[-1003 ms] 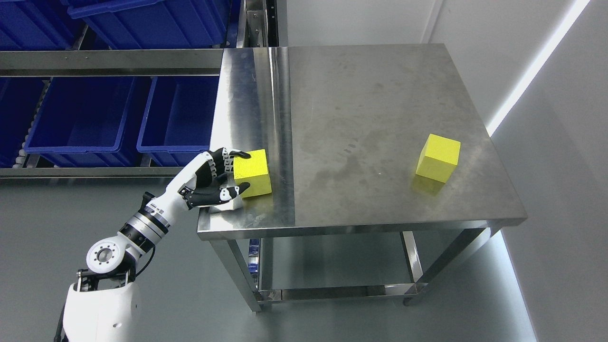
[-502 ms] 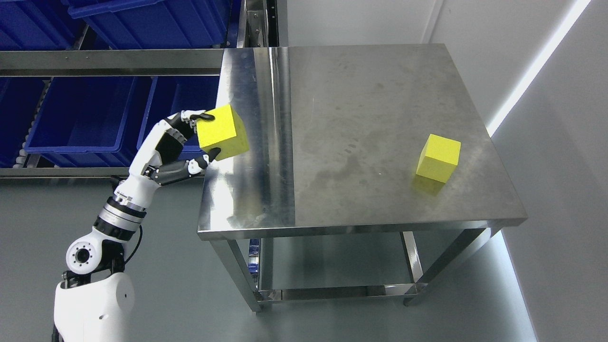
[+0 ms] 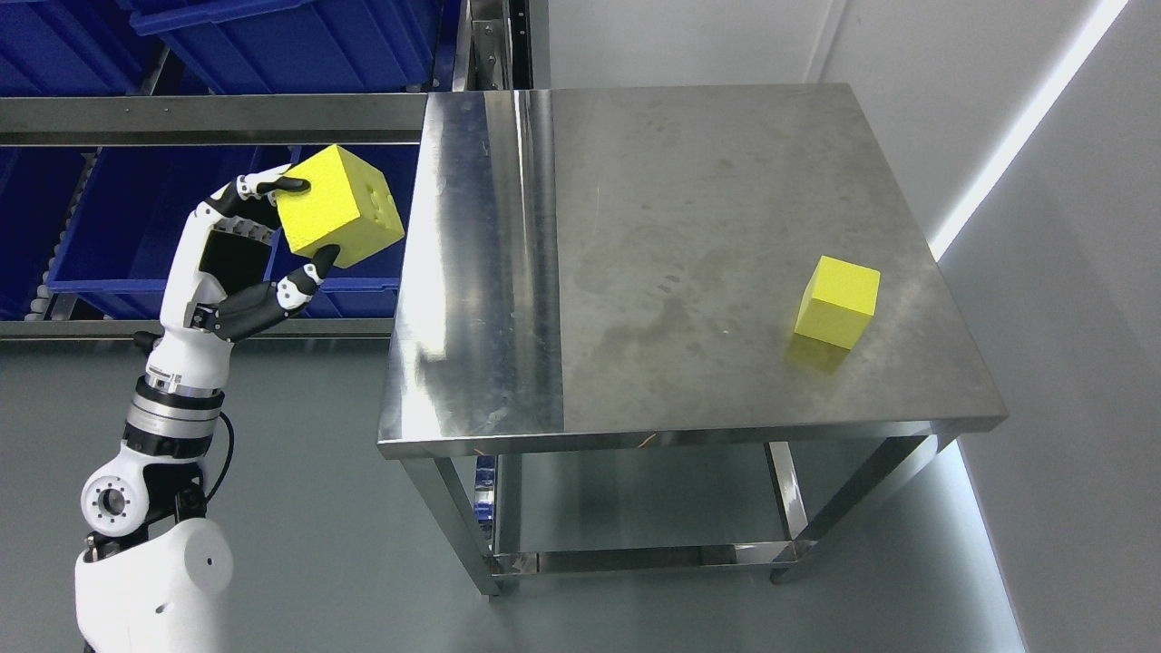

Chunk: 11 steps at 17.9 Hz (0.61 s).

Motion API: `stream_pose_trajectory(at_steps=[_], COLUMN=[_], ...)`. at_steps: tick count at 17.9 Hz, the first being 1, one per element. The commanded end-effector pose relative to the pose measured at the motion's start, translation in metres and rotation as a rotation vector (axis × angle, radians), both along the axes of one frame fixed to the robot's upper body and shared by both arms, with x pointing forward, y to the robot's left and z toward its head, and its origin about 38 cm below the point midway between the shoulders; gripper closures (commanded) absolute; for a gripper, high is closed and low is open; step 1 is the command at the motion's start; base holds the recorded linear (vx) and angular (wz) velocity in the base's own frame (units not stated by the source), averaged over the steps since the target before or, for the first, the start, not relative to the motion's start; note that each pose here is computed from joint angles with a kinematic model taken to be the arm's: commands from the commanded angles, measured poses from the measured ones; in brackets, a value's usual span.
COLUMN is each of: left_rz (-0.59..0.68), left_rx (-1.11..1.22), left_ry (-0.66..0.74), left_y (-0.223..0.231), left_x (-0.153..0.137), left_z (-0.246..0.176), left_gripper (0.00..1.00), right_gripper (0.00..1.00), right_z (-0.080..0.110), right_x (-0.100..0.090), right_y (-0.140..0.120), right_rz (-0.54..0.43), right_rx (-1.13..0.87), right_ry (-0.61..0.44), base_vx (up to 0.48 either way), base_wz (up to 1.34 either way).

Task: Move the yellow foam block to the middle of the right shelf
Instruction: 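Lift the yellow cube off the table with the left hand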

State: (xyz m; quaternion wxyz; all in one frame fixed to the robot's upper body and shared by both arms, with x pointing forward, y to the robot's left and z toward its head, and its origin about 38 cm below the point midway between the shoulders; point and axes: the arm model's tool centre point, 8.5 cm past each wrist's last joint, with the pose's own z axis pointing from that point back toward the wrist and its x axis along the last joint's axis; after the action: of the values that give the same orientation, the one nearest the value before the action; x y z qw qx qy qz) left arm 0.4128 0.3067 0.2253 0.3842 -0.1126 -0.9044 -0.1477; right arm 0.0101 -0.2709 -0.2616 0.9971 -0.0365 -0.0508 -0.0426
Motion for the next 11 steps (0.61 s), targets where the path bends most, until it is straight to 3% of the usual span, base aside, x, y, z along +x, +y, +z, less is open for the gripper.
stream_pose_trajectory(at_steps=[1, 11], left_rz=[0.071, 0.079], left_rx=[-0.023, -0.018], left_ry=[-0.041, -0.025], left_y=[0.0281, 0.0305], left_x=[-0.0117, -0.0183], left_z=[0.0095, 0.0021], left_gripper=[0.87, 0.87], right_gripper=[0.00, 0.00], right_z=[0.0011, 0.0011], right_x=[0.0080, 0.0080], right_y=[-0.0118, -0.0118], right_rz=[0.000, 0.000], right_rx=[-0.019, -0.019], right_ry=[-0.020, -0.020], base_vx=[0.000, 0.002], base_wz=[0.00, 0.00])
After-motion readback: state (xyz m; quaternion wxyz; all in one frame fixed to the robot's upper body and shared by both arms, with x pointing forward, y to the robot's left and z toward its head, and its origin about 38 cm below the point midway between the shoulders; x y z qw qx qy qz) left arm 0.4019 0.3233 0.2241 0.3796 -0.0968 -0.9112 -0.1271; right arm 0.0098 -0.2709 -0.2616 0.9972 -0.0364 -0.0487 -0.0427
